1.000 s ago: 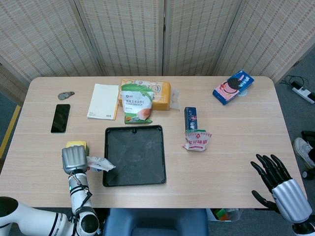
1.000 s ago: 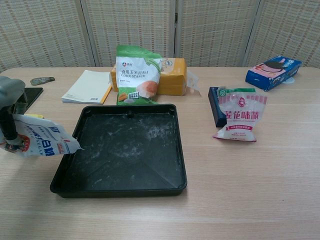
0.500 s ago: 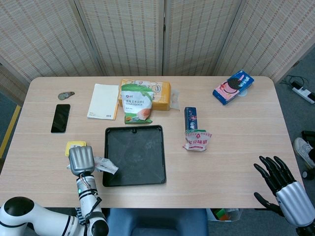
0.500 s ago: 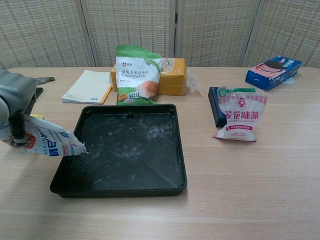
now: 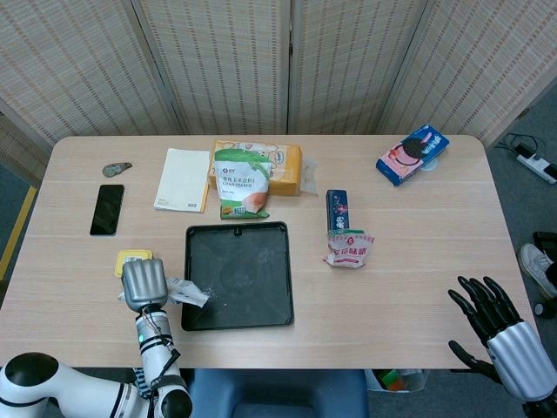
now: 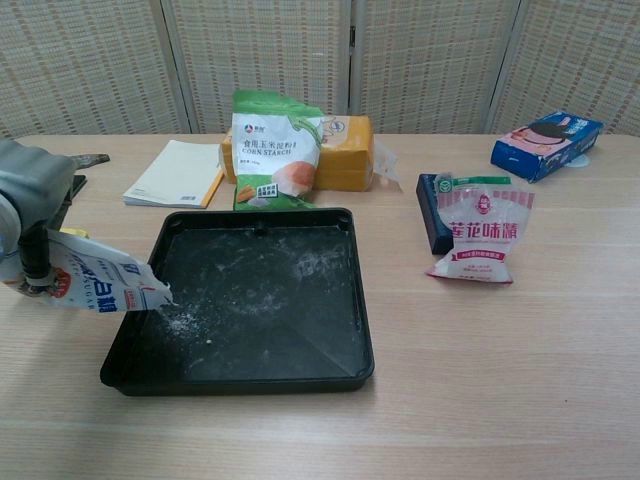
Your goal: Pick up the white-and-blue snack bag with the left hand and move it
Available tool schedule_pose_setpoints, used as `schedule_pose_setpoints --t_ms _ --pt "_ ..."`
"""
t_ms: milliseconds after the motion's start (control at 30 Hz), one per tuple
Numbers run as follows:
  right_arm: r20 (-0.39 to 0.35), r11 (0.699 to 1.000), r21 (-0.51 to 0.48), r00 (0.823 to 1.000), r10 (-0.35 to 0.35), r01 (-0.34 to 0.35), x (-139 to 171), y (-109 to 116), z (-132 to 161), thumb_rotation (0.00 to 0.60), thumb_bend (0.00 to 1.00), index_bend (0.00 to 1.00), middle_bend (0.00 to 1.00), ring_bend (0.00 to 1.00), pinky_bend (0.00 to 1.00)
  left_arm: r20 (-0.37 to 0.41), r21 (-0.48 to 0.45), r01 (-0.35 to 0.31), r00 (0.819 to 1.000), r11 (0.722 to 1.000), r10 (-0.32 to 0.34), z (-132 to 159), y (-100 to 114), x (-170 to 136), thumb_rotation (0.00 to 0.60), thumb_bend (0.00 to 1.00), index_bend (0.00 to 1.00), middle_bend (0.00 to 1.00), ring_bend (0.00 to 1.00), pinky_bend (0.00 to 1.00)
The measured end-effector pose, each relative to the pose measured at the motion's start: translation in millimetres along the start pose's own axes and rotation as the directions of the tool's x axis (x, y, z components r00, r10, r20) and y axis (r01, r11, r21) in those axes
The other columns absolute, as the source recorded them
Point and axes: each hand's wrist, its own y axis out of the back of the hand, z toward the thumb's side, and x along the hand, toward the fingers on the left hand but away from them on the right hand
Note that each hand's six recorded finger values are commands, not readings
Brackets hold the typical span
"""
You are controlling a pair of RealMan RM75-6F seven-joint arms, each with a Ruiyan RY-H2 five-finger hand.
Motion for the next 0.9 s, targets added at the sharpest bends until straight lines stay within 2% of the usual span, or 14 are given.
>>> schedule_pose_setpoints --t_ms 100,167,300,400,567,733,900 --pt "0.004 1.0 0.0 1.0 -0.003 0.003 0.1 0.8 -1.2 0.6 0.26 0.0 0.0 0.0 0.0 0.015 -0.058 0.024 1.0 0.998 -0.023 -3.0 0.6 -1.0 0.6 0.17 0.91 0.97 1.0 1.0" --pt "0.007 1.0 0.0 1.0 -0.003 0.003 -0.1 0.6 -1.7 0.6 0.26 0.0 0.0 0.0 0.0 0.033 -0.131 0.053 0.998 0.99 -0.049 -7.2 0.2 -0.9 0.6 0.17 0.92 0.98 1.0 1.0" --pt "0.008 1.0 0.005 1.0 0.003 -0.003 -0.8 -1.5 -1.0 0.6 0.26 0.0 0.0 0.0 0.0 0.093 -0.303 0.133 0.99 0.943 -0.11 -17.2 -3.5 3.2 0.6 0.17 0.93 0.99 1.0 1.0" --pt "0.011 1.0 0.011 1.0 0.01 -0.01 -1.5 -3.9 -0.4 0.6 0.26 0.0 0.0 0.0 0.0 0.16 -0.424 0.206 0.976 0.882 -0.151 -24.4 -7.2 9.4 0.6 0.17 0.93 0.99 1.0 1.0" --pt "0.018 0.999 0.02 0.999 0.027 -0.027 -4.1 -9.2 -0.2 0.6 0.26 0.0 0.0 0.0 0.0 0.274 -0.574 0.307 0.946 0.759 -0.176 -39.7 -11.8 22.2 0.6 0.17 0.93 0.99 1.0 1.0" --pt "0.025 0.999 0.029 0.999 0.038 -0.039 -6.5 -13.5 0.5 0.6 0.26 0.0 0.0 0.0 0.0 0.366 -0.653 0.393 0.912 0.647 -0.184 -59.9 -18.9 32.9 0.6 0.17 0.94 0.99 1.0 1.0" --pt "0.032 0.998 0.039 0.998 0.053 -0.054 -9.1 -18.5 0.6 0.6 0.26 0.0 0.0 0.0 0.0 0.429 -0.683 0.469 0.878 0.56 -0.212 -81.7 -32.2 42.3 0.6 0.17 0.94 0.99 1.0 1.0"
